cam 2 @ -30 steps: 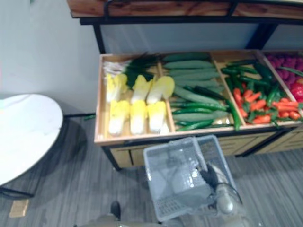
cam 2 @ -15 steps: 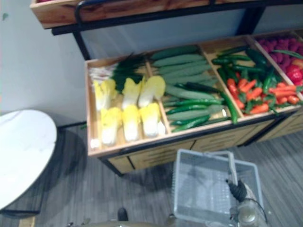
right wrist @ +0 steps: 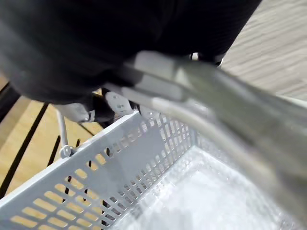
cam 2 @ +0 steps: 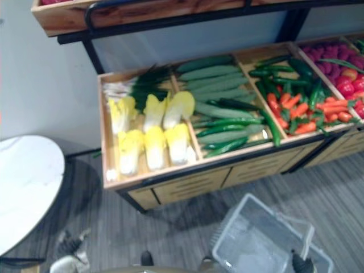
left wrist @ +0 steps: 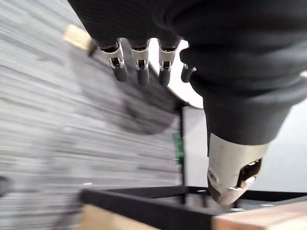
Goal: Pick vegetable in the basket
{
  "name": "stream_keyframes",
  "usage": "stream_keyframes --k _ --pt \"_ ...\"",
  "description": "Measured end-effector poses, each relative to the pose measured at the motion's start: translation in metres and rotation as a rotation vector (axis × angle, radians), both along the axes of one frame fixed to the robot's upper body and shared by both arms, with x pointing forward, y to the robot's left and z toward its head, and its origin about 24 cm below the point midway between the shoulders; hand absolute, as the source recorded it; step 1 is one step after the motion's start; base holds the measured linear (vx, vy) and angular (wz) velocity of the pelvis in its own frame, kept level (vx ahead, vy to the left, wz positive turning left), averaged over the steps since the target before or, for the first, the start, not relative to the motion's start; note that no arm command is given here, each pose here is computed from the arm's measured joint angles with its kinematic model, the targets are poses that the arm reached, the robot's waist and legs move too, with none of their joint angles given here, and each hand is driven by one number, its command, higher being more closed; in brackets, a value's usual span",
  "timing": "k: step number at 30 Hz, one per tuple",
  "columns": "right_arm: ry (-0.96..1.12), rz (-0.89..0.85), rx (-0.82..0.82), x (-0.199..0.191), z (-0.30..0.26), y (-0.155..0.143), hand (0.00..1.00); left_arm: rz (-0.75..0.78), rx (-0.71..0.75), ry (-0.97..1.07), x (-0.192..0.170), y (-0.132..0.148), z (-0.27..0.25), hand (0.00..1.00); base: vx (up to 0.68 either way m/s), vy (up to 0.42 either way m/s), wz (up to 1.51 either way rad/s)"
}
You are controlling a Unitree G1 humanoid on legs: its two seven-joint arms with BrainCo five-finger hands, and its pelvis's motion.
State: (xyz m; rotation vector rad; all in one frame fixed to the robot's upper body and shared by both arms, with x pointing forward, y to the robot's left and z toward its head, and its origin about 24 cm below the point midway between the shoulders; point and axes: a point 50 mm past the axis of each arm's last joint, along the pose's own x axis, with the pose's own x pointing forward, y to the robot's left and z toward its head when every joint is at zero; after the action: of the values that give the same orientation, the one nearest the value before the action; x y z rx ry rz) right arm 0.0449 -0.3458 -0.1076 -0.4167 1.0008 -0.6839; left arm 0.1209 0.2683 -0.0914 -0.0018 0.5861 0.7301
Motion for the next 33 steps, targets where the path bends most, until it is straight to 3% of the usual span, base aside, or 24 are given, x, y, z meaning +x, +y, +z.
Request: stream_keyframes --k 7,18,33 --pt "-0.014 -0.065 0.005 -0.014 -0.004 0.011 1.0 0.01 0.206 -0.294 0.042 -0.009 0.066 0.0 0.03 0.01 -0.13" --pt "-0.031 0.025 0.04 0.004 -0.009 0.03 1.0 -0.008 0.253 -0.455 0.08 -0.028 0.1 0.0 0.08 0.017 -0.11" --pt "-0.098 0.165 0.063 0.054 -0.009 0.048 1.0 -0.045 0.268 -0.367 0.108 -0.039 0.086 0.0 0.03 -0.013 -0.13"
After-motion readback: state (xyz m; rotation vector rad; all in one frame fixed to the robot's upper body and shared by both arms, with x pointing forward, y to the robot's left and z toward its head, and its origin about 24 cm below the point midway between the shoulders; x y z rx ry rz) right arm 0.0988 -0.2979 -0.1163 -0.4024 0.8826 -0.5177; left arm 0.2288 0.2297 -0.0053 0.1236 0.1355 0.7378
